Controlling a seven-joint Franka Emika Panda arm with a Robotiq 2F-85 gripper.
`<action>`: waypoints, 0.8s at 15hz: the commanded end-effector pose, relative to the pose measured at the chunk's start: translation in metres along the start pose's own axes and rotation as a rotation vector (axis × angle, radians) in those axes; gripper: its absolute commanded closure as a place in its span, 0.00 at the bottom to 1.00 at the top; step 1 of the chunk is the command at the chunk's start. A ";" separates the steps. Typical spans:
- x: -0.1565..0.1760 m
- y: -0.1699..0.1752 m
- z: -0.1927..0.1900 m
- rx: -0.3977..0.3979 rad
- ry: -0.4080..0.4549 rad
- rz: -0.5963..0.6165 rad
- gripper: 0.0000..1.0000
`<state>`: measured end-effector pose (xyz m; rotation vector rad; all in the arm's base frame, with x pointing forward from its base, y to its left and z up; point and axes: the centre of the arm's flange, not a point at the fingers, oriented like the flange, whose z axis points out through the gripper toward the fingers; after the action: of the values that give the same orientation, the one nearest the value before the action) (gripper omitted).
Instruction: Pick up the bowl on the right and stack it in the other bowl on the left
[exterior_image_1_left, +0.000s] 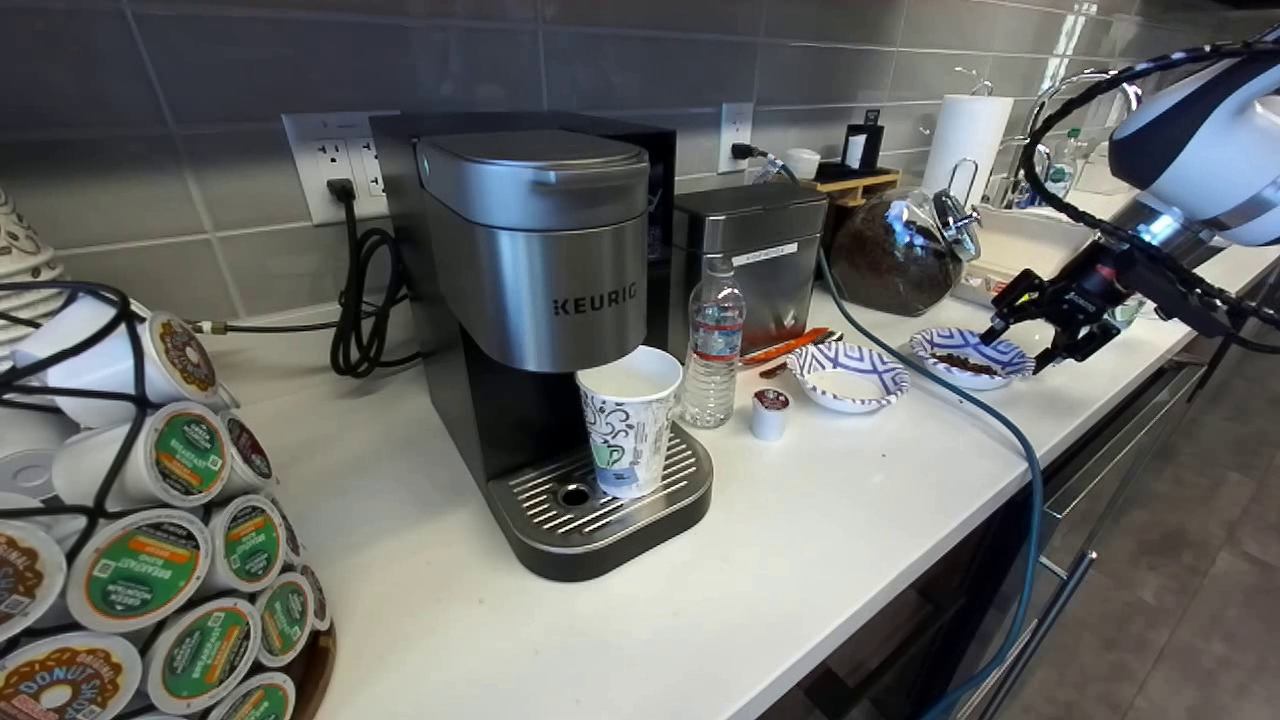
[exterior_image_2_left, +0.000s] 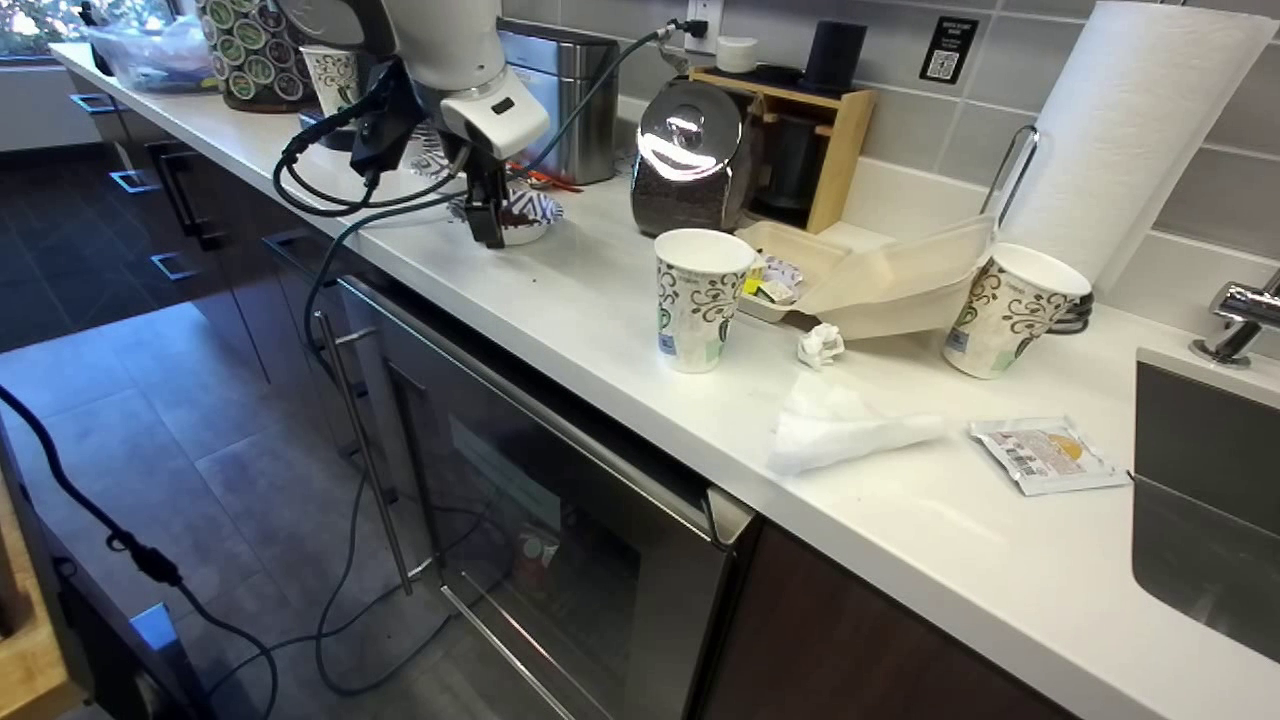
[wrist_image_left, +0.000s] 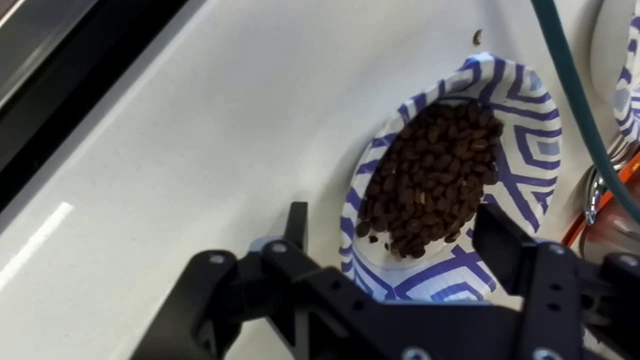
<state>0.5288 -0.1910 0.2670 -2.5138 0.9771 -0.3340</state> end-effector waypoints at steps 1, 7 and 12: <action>0.008 0.003 0.013 0.000 0.024 -0.005 0.48; 0.012 0.009 0.003 -0.017 0.067 0.011 0.95; 0.010 0.009 -0.005 -0.017 0.071 0.014 0.99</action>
<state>0.5329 -0.2087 0.2655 -2.5336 1.0274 -0.4091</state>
